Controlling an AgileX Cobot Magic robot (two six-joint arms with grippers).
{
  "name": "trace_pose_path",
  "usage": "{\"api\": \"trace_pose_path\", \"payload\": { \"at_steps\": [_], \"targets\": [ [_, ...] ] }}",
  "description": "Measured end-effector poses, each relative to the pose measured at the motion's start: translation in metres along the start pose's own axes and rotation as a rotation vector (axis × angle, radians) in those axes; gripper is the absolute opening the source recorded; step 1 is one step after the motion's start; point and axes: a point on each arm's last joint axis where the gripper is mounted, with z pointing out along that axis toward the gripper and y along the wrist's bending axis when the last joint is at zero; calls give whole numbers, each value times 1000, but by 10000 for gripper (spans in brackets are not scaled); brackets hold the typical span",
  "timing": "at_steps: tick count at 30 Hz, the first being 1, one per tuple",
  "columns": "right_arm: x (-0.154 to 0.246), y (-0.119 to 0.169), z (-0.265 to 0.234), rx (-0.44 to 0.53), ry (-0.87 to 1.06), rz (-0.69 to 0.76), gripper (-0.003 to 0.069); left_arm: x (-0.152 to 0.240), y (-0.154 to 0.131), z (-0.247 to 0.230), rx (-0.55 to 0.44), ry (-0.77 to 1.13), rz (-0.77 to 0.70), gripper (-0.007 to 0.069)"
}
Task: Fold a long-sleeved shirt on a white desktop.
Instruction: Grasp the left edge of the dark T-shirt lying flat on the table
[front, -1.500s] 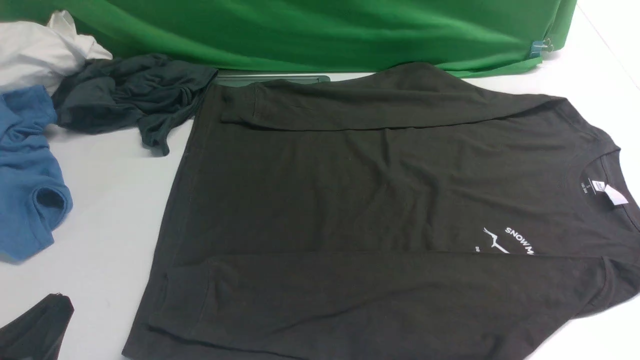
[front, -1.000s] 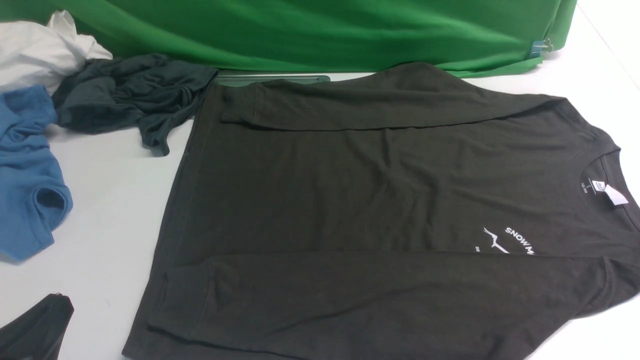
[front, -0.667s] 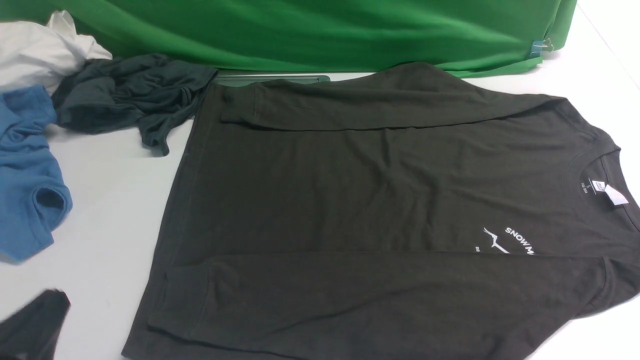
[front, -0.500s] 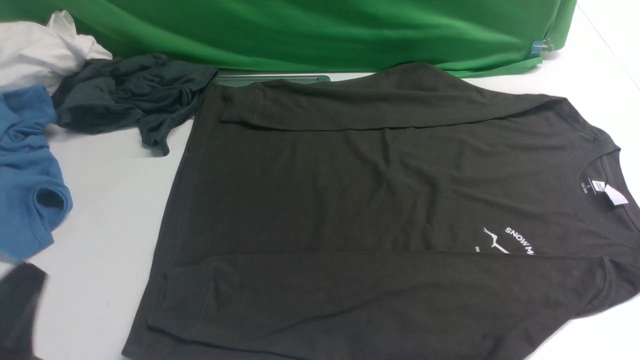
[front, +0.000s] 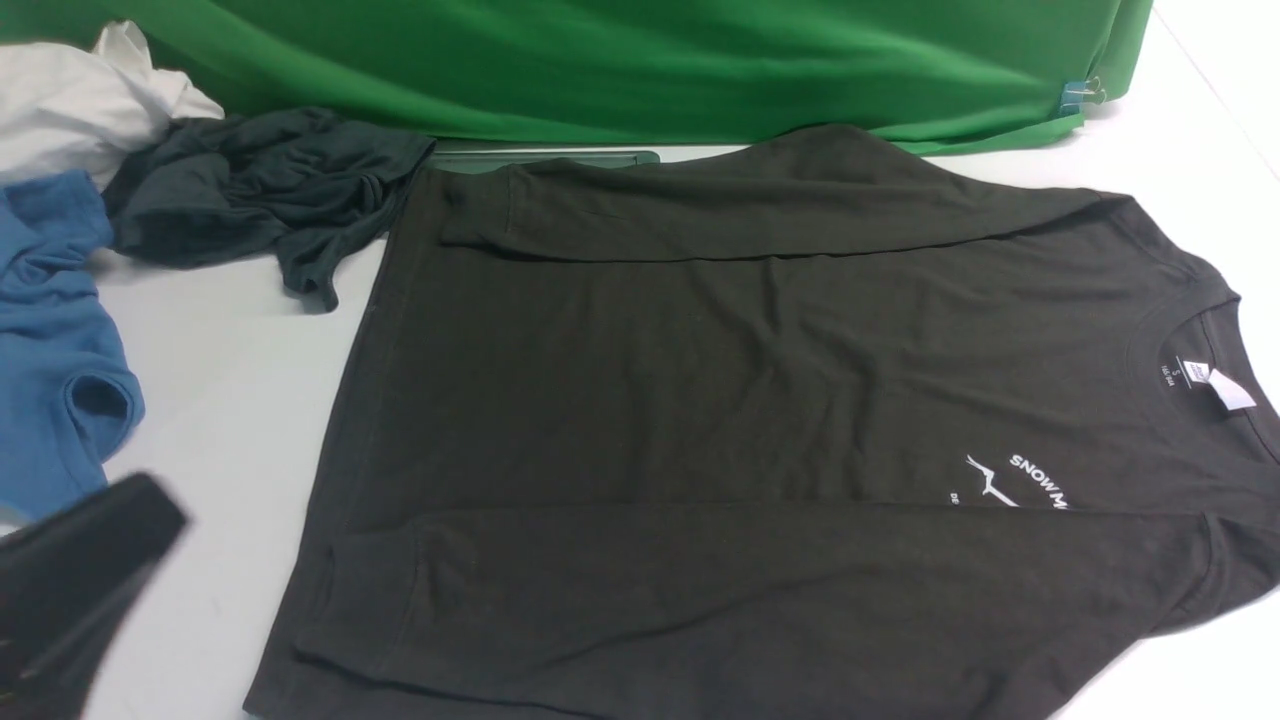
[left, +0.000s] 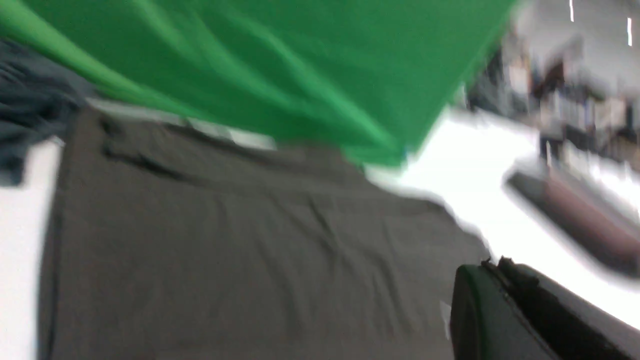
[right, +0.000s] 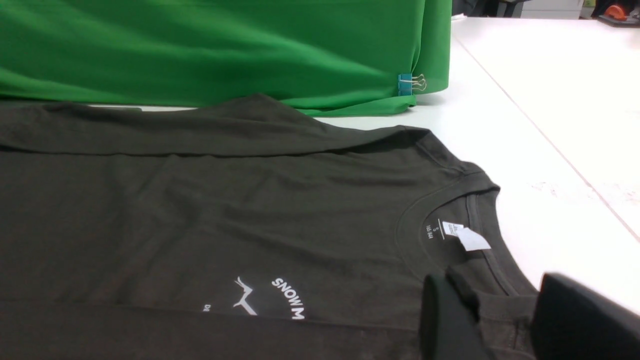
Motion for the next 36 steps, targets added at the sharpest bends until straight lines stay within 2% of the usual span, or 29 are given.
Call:
{"api": "trace_pose_path", "payload": {
  "at_steps": [5, 9, 12, 16, 19, 25, 27, 29, 30, 31, 33, 36],
  "targets": [
    [0, 0, 0, 0, 0, 0, 242, -18, 7, 43, -56, 367, 151, 19],
    [0, 0, 0, 0, 0, 0, 242, -20, 23, 78, -98, 507, 211, 19],
    [0, 0, 0, 0, 0, 0, 242, -19, 32, 100, -95, 581, 258, 19],
    [0, 0, 0, 0, 0, 0, 242, -14, 39, 128, -48, 664, 259, 19],
    [0, 0, 0, 0, 0, 0, 242, -6, 39, 142, 37, 701, 268, 19],
    [-2, 0, 0, 0, -18, 10, 242, -7, 34, 141, 94, 698, 277, 19],
    [-7, 0, 0, -12, -80, 154, 242, -9, 30, 134, 118, 700, 283, 19],
    [-14, 0, -1, -32, -155, 380, 242, -10, 23, 125, 156, 712, 289, 19],
    [-15, 0, -1, -33, -161, 384, 242, -10, 23, 125, 156, 712, 289, 19],
    [-20, -1, -2, -47, -214, 509, 242, -12, 19, 118, 175, 708, 296, 19],
    [-24, -2, -3, -60, -262, 600, 242, -15, 14, 111, 186, 689, 307, 19],
    [-28, -3, -4, -71, -310, 652, 242, -19, 11, 105, 184, 656, 317, 19]
  ]
}}
